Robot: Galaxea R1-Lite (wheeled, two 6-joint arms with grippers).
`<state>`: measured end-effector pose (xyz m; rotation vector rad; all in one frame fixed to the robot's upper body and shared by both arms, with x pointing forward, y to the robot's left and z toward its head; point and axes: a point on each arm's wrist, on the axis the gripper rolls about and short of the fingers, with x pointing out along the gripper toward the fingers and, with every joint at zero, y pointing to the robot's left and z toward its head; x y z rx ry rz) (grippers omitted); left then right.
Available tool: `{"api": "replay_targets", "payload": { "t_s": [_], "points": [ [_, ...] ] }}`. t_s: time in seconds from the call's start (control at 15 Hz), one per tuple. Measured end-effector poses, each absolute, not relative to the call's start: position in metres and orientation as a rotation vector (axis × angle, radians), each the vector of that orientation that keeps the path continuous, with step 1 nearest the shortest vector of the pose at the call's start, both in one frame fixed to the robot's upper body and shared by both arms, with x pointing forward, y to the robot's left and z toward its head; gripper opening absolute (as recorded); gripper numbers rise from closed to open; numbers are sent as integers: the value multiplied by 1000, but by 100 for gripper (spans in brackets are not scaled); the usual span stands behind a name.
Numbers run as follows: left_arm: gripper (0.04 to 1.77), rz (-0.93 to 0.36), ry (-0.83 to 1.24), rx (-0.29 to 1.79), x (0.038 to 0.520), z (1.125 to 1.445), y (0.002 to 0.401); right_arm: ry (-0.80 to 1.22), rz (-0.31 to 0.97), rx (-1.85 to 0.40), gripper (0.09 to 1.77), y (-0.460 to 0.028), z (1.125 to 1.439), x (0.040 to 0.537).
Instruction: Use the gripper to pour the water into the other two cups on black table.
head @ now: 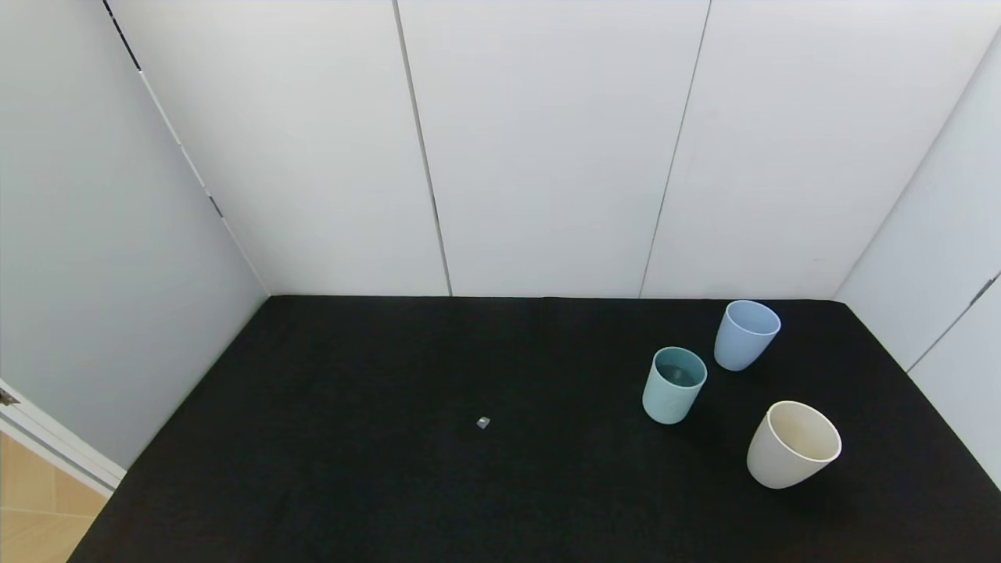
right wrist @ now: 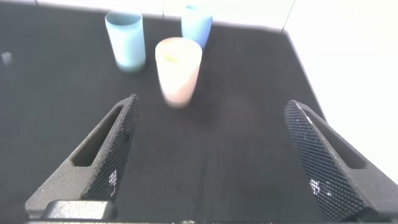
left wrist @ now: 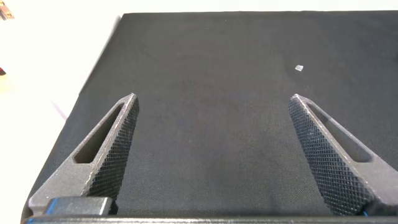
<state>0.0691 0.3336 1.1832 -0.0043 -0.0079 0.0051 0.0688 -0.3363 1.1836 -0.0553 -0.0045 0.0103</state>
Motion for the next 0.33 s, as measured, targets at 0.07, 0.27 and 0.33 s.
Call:
{"api": "replay_targets", "payload": {
  "t_s": [0.07, 0.27, 0.33],
  "points": [
    [172, 5, -8, -4, 69, 1183, 334, -4, 11, -54, 170, -336, 1183, 69],
    [172, 5, -8, -4, 69, 1183, 334, 0, 10, -55, 170, -336, 1182, 69],
    [172, 5, -8, -4, 69, 1183, 334, 0, 11, -55, 170, -336, 1182, 69]
  ]
}}
